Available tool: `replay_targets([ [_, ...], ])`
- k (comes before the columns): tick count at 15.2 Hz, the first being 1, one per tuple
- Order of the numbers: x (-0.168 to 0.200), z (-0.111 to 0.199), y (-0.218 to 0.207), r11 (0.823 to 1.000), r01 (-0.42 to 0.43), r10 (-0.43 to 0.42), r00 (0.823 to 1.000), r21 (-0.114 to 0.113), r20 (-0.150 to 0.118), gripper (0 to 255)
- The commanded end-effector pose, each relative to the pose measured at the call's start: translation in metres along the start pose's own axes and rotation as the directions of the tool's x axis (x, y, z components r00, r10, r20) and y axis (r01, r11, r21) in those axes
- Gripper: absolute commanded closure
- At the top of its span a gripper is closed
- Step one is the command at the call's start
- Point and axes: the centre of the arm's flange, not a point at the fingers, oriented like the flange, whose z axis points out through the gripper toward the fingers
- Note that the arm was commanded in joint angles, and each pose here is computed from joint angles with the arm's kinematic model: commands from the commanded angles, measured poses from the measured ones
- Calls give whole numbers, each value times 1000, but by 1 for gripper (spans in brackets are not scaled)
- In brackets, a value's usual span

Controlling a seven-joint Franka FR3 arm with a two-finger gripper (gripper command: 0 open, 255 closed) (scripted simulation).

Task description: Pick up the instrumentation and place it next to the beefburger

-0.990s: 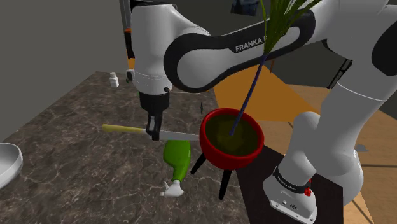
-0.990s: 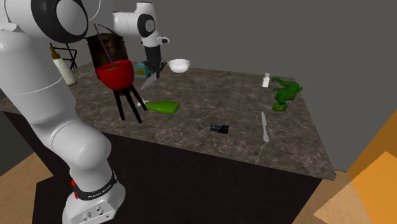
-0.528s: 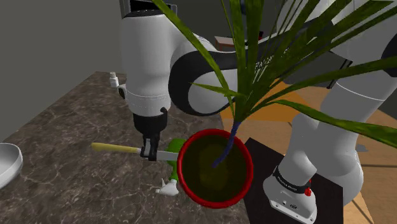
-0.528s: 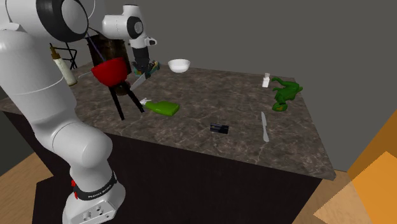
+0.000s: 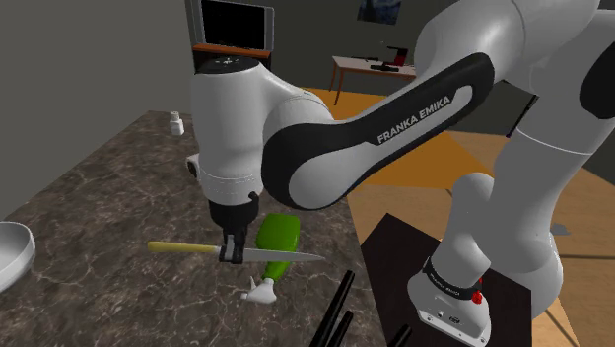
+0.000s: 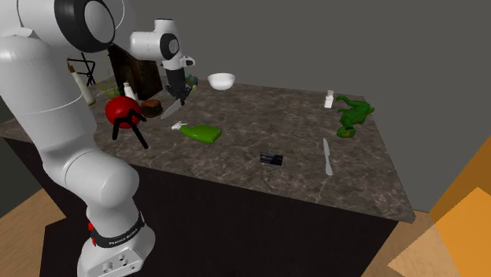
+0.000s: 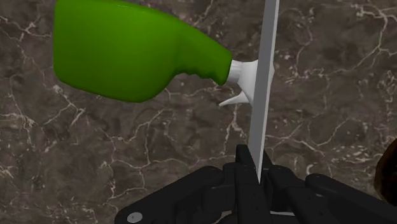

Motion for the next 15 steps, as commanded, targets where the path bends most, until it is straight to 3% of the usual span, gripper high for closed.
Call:
replay_targets([
  [1,1,11,0,1000,0,0,1000,0,-1,255],
  [15,-1,86,0,1000,0,0,1000,0,-1,255],
])
